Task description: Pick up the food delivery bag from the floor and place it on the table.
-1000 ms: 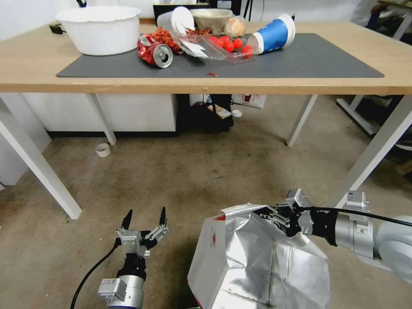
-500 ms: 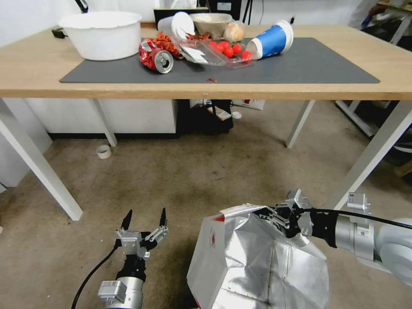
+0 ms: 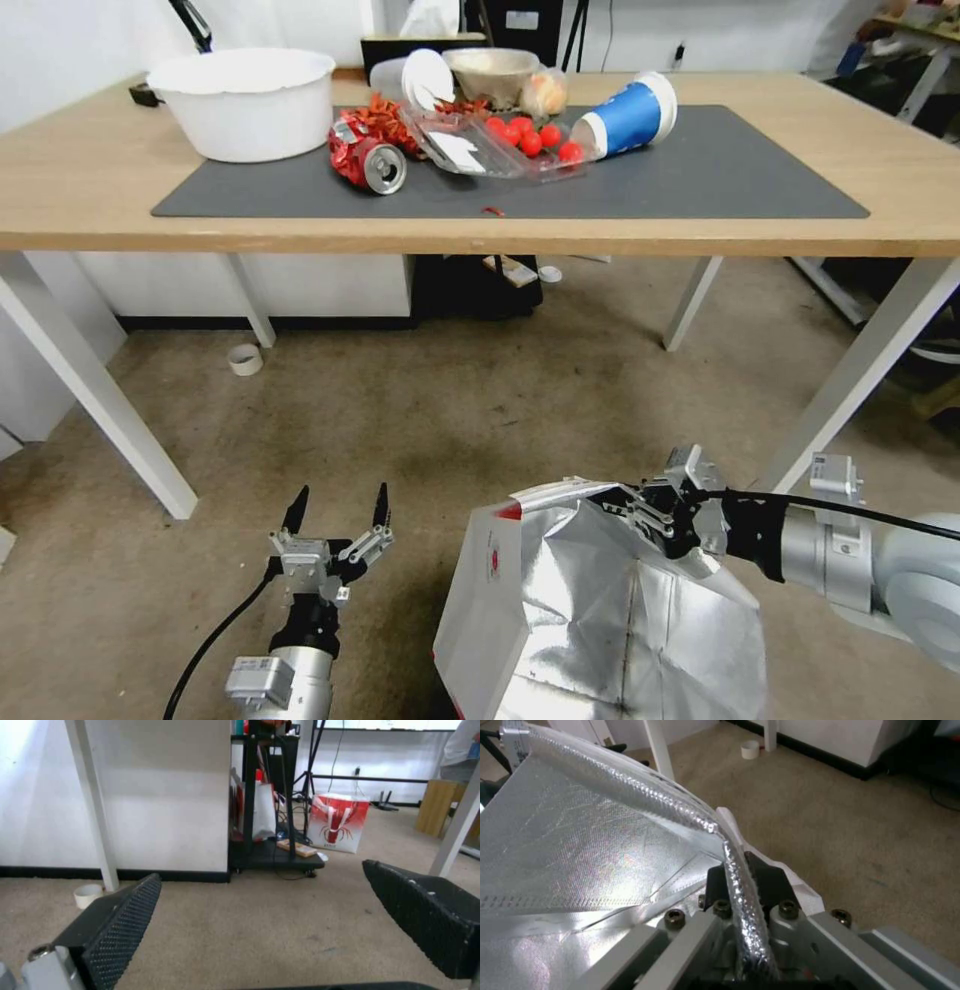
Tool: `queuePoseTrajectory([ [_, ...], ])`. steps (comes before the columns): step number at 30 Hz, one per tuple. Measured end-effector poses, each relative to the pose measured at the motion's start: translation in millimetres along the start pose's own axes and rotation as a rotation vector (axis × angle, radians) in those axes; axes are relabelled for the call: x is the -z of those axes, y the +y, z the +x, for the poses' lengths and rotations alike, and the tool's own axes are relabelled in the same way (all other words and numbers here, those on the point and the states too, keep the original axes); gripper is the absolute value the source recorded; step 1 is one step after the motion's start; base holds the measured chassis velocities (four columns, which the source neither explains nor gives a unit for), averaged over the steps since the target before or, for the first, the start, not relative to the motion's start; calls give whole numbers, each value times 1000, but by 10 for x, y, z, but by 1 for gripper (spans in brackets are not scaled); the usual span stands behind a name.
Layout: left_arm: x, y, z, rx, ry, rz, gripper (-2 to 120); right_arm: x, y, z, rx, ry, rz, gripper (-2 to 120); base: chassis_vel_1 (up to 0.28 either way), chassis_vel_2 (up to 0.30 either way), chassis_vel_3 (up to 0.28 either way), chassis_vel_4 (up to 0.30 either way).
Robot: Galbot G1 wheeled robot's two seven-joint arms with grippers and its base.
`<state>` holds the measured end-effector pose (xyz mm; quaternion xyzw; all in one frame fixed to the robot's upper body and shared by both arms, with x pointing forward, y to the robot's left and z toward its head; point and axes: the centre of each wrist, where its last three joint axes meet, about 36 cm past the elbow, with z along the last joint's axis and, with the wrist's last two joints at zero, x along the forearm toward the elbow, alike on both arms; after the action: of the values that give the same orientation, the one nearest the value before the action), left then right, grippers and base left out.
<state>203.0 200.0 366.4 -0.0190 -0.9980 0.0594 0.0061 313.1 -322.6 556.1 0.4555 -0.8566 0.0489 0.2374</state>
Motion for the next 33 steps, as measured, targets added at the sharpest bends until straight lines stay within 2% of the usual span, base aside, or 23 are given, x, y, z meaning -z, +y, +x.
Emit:
queuePoseTrajectory([
  [33,8,16,-8,-6,-2,-8,100,-33,6,-9,7,8,6,0,0,0,0,0],
])
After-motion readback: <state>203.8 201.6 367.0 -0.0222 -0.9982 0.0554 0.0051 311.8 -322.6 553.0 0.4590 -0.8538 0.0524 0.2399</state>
